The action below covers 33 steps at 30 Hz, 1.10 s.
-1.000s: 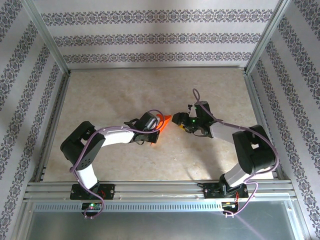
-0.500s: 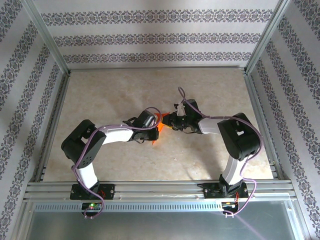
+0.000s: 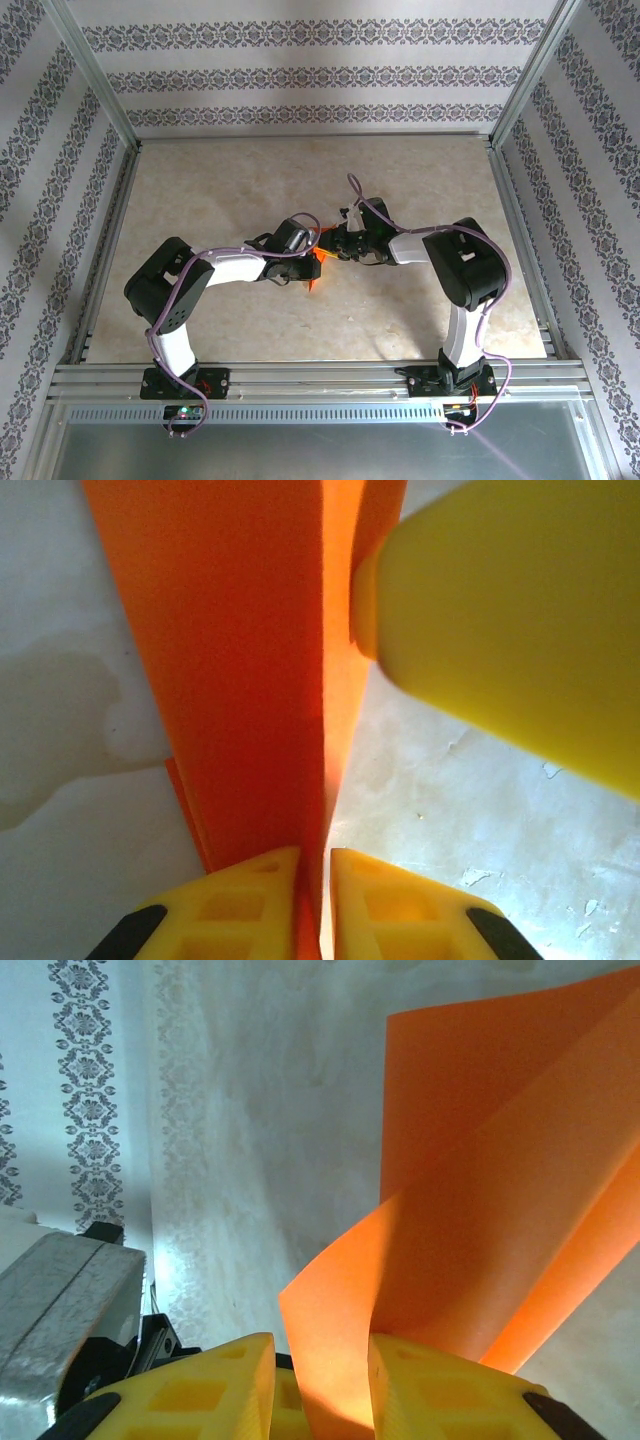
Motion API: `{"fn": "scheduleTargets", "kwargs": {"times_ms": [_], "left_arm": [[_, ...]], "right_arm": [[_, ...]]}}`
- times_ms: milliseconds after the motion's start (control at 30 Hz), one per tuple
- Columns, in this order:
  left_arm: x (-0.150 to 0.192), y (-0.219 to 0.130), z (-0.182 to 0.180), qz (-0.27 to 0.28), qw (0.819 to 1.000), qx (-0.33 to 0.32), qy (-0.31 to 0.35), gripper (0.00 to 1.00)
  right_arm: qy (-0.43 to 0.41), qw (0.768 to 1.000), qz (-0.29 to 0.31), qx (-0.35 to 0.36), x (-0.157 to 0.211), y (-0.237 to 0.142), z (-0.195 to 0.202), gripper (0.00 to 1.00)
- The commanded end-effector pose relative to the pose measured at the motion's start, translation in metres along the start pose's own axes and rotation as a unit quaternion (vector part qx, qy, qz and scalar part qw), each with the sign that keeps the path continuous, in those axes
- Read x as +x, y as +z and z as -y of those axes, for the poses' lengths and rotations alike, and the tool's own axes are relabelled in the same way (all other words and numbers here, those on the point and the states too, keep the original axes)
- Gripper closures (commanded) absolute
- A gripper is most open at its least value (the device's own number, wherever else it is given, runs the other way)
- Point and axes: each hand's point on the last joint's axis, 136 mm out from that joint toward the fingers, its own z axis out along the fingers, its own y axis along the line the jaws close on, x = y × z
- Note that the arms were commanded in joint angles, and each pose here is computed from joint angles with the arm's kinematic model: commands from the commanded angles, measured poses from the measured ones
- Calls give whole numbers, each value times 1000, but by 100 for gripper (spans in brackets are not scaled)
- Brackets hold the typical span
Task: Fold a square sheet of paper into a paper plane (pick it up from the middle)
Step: Fold the wing for the fifth time at the center of the table.
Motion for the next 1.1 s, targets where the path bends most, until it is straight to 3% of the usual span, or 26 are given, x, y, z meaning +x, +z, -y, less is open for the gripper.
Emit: {"fn": "scheduleTargets", "kwargs": {"times_ms": [0, 400, 700, 1067], "left_arm": [[11, 7, -15, -19, 1000, -7, -20, 85], [15, 11, -21, -28, 999, -5, -32, 88], [20, 15, -27, -39, 998, 4, -56, 92], [25, 19, -31, -53, 997, 3, -63, 93]], "right_arm": [[-15, 1000, -10, -8, 1, 8, -3, 69], [-9, 1000, -10, 4, 0, 10, 3, 67], [-31, 999, 6, -5, 8, -14, -5, 66], [-22, 1000, -9, 10, 20, -5, 8, 73]]}}
